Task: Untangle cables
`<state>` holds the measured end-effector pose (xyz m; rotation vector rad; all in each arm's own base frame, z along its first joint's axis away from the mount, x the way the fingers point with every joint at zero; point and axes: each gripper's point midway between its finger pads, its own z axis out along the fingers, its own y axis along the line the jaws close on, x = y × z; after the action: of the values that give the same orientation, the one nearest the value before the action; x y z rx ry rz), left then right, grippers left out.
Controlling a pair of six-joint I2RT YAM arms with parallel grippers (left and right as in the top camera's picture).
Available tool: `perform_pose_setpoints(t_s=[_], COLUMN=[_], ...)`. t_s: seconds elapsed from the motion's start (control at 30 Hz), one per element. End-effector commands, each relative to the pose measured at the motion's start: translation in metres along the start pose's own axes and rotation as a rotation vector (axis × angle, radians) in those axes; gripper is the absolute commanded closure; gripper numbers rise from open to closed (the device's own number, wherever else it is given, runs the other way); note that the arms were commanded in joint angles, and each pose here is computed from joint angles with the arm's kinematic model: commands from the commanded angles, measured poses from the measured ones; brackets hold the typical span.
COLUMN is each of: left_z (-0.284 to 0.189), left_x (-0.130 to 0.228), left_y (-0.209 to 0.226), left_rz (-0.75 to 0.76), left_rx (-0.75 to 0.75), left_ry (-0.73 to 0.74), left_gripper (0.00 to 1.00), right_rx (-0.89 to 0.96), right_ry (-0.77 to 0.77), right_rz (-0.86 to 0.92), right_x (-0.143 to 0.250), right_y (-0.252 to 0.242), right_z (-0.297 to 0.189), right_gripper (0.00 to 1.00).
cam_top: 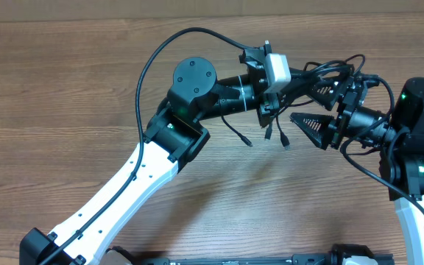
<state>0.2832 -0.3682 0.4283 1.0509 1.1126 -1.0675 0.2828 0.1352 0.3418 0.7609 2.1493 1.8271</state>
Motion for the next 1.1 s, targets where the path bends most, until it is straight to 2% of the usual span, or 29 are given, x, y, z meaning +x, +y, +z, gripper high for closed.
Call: perform_pose_setpoints(t_s=[0.0, 0.17, 0.3, 0.47, 0.5, 0.57, 0.87, 1.07], left_z=[0.003, 0.009, 0.01, 0.01, 0.01, 0.01, 0.0, -0.039], left_x=[-0.018, -0.019, -0.019, -0.019, -0.02, -0.019, -0.017, 0.011], left_y=[-0.012, -0.012, -0.013, -0.013, -0.013, -0.013, 0.013, 0.07], left_rz=[0.016, 0.009, 0.004, 0.001, 0.001, 0.001, -0.001, -0.085], left_rx=[0.007, -0.039, -0.035, -0.035, -0.035, -0.035, -0.125, -0.277], left_ry=[-0.038, -0.045, -0.045, -0.045, -0.045, -0.044, -0.033, 0.07], left_gripper=[0.96, 0.96, 0.96, 0.96, 0.96, 0.96, 0.96, 0.96], right_rx=[-0.012, -0.007, -0.005, -0.004, -0.004, -0.004, -0.004, -0.028], right_ry=[0.021, -0.018, -0.044, -0.061, -0.063, -0.063, -0.06, -0.031], right_rz=[0.097, 0.253, 0.254, 0.253, 0.253, 0.253, 0.244, 0.203], right_x=[0.007, 0.0, -0.005, -0.008, -0.008, -0.008, -0.007, -0.003], right_y=[0.005, 0.004, 0.003, 0.003, 0.002, 0.002, 0.003, 0.011], right_z=[-0.001, -0.001, -0.001, -0.001, -0.001, -0.001, -0.001, -0.001], right_gripper=[0.18, 0.48, 0.67, 0.87, 0.93, 0.96, 0.96, 0.96])
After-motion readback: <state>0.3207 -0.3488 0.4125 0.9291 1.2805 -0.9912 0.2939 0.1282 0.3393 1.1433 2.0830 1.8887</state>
